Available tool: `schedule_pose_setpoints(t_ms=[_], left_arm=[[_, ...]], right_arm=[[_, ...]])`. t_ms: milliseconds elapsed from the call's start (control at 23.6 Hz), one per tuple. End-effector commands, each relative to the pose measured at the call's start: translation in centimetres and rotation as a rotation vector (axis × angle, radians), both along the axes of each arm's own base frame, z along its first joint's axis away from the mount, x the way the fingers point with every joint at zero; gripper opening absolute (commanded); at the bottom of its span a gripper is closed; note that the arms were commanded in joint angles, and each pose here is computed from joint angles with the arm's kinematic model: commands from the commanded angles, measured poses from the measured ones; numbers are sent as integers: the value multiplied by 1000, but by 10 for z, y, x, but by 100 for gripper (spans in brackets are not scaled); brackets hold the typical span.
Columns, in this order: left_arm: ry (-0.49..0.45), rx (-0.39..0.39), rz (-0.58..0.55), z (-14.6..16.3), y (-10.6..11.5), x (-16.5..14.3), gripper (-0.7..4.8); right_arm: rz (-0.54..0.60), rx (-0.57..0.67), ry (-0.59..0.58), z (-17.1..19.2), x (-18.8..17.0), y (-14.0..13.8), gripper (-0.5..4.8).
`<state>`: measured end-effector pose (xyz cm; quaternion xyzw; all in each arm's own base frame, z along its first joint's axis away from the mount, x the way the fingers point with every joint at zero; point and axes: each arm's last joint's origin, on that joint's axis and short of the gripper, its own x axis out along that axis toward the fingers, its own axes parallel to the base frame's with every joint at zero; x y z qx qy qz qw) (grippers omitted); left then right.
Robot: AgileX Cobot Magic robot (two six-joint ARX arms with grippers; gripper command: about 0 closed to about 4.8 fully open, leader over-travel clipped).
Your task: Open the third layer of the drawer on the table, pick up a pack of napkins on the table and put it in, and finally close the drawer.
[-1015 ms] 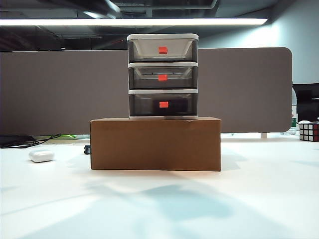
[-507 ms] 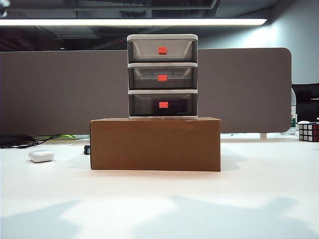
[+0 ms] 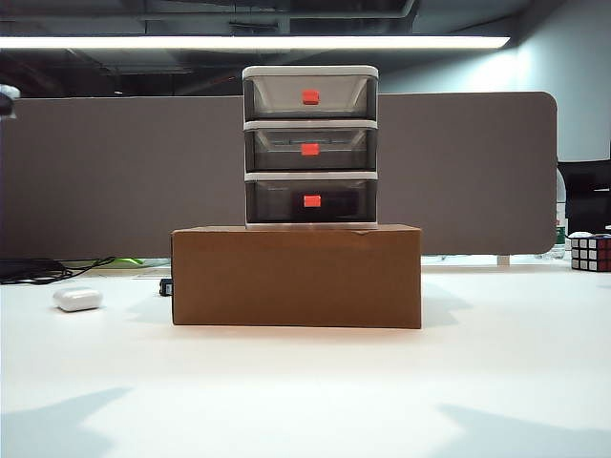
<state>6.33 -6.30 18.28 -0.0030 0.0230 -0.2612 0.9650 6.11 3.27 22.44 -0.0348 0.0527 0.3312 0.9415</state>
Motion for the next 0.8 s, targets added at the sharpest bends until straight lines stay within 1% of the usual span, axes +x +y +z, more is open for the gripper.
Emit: schedule_pose_setpoints(t_ms=[42,169,296,381,423,507,550,592,634,719,803], left_arm=[[-41,5,-28,-7,-3,2,-6],[-48,-3,-31,-14,-5,3,-6],[-62,0,-35,-17,-6,4,-6],[-76,46,-31,-18,-6,4,-6],[-69,74,-24,-20,-5,5,-6],[-48,107,6,-23,-3,7,-6],[-39,121,28,-25,-1,8,-6],[-29,153,69,-27,2,11,-6],[-26,162,82,-27,4,13,-6],[-24,172,95,-28,9,16,-6],[-20,159,121,-27,18,23,-6]], right_arm=[[30,67,-99,-11,9,5,-6],[-16,82,-101,-31,17,7,-6],[-25,74,-84,-49,23,8,-6],[-25,72,-77,-61,26,10,-6],[-41,47,-66,-65,26,9,-6],[-46,8,-92,-65,26,9,-6],[-62,-5,-99,-65,27,8,-6],[-102,-9,-97,-65,28,6,-6],[-128,-11,-98,-65,28,5,-6],[-182,-16,-98,-65,30,2,-6],[-239,-21,-100,-65,32,-3,-6]])
